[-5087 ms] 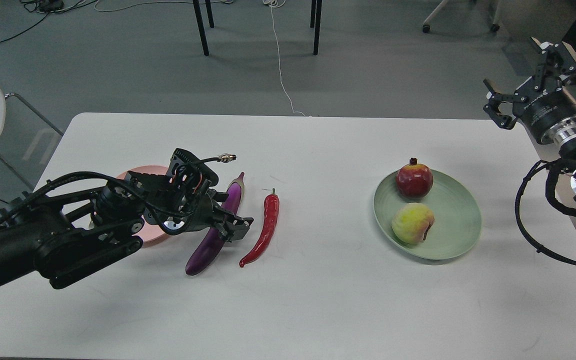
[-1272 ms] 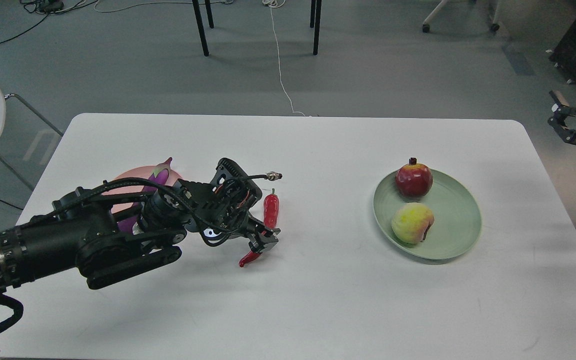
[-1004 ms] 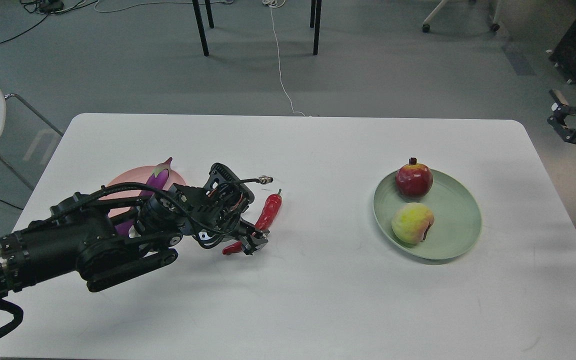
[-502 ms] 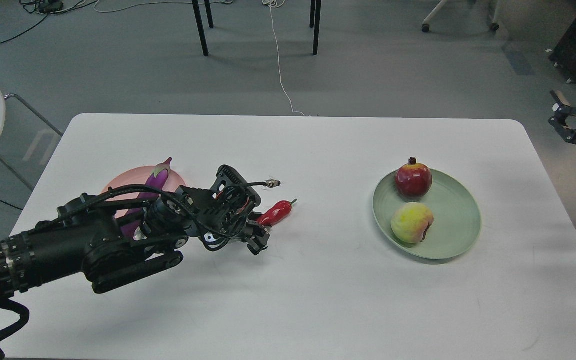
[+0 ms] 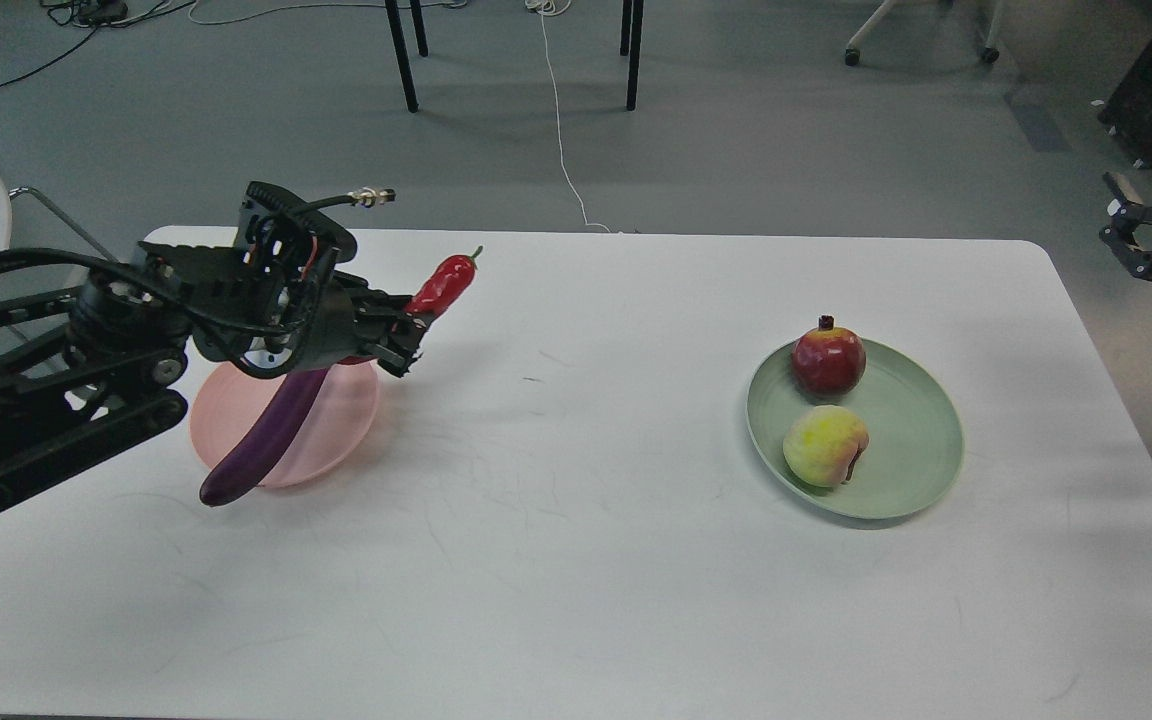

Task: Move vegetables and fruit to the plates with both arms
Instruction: 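Carry the chili onto the pink plate beside the eggplant, release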

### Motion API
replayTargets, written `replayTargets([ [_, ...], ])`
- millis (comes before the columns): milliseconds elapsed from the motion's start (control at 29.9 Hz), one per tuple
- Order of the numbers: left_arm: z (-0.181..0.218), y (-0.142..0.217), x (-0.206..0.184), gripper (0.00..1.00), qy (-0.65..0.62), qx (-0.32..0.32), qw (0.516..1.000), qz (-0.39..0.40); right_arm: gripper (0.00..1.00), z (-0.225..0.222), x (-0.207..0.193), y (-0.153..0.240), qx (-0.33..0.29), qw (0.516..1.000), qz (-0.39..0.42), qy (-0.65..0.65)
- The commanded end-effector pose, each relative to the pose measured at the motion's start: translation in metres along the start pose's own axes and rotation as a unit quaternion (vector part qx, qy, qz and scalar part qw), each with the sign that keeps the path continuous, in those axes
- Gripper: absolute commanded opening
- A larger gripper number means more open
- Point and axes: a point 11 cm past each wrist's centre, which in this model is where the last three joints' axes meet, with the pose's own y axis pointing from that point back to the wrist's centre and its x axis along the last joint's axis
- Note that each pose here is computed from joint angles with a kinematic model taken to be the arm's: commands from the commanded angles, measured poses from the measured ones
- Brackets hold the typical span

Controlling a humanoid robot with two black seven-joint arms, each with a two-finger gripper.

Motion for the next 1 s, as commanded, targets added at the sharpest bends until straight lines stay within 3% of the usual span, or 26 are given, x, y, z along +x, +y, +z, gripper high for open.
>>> replayTargets([
  [0,-0.016,0.005,-0.028,0.13,0.012,0.021,0.999,-0.028,0.99,0.001,-0.002,-0.001,0.0,1.0,-0.002,-0.002],
  [669,-0.023,-0.01,-0.083,0.34,0.013,0.047,0.995,-0.082,0.99,-0.003,-0.001,-0.001,0.002,1.0,-0.002,0.002],
  [970,-0.026,-0.01,-0.085,0.57,0.015,0.051,0.995,-0.085,0.99,-0.002,-0.003,-0.002,0.002,1.0,-0.004,0.001],
])
